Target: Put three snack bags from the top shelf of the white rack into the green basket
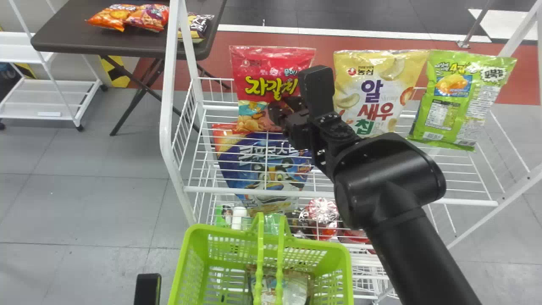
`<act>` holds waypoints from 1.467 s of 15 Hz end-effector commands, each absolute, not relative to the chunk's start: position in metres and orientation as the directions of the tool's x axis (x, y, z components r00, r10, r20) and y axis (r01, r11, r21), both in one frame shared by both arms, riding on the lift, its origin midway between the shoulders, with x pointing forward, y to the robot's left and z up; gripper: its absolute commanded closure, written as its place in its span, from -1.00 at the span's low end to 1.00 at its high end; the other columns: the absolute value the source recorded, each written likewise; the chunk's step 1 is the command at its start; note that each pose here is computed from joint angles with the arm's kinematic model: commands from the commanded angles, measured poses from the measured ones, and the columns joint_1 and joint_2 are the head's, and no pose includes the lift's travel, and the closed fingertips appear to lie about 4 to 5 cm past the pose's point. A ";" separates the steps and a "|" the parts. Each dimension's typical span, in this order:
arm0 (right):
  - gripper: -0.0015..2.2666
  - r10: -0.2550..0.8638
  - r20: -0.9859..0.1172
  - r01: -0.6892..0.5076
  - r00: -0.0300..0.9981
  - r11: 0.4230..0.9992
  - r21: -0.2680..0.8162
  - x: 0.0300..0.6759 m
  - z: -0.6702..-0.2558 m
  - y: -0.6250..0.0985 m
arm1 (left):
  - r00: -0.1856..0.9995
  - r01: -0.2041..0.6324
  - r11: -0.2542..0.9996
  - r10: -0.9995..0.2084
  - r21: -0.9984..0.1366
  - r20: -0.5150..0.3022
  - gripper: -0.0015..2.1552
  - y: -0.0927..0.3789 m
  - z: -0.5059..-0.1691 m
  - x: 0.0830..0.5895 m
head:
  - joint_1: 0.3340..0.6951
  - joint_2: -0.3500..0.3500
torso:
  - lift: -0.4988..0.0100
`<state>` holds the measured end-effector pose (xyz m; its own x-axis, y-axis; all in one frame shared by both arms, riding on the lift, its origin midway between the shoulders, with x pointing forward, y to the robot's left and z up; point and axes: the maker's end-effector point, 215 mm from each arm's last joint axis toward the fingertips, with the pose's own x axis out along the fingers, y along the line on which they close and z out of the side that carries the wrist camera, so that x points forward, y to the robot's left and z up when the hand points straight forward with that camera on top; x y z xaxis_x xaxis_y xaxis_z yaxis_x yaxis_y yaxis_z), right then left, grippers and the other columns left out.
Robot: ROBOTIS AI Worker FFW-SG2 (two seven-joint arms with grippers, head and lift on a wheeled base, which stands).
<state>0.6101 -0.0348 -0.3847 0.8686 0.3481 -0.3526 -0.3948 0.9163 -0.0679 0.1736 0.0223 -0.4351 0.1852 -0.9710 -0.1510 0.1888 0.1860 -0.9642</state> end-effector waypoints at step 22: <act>0.93 0.287 -0.678 -0.293 0.676 0.950 0.110 0.288 -0.396 -0.212 | 0.207 0.187 0.208 -0.964 -0.960 -0.169 0.99 0.016 -0.437 0.179 | 1.00 -1.00 | 0.96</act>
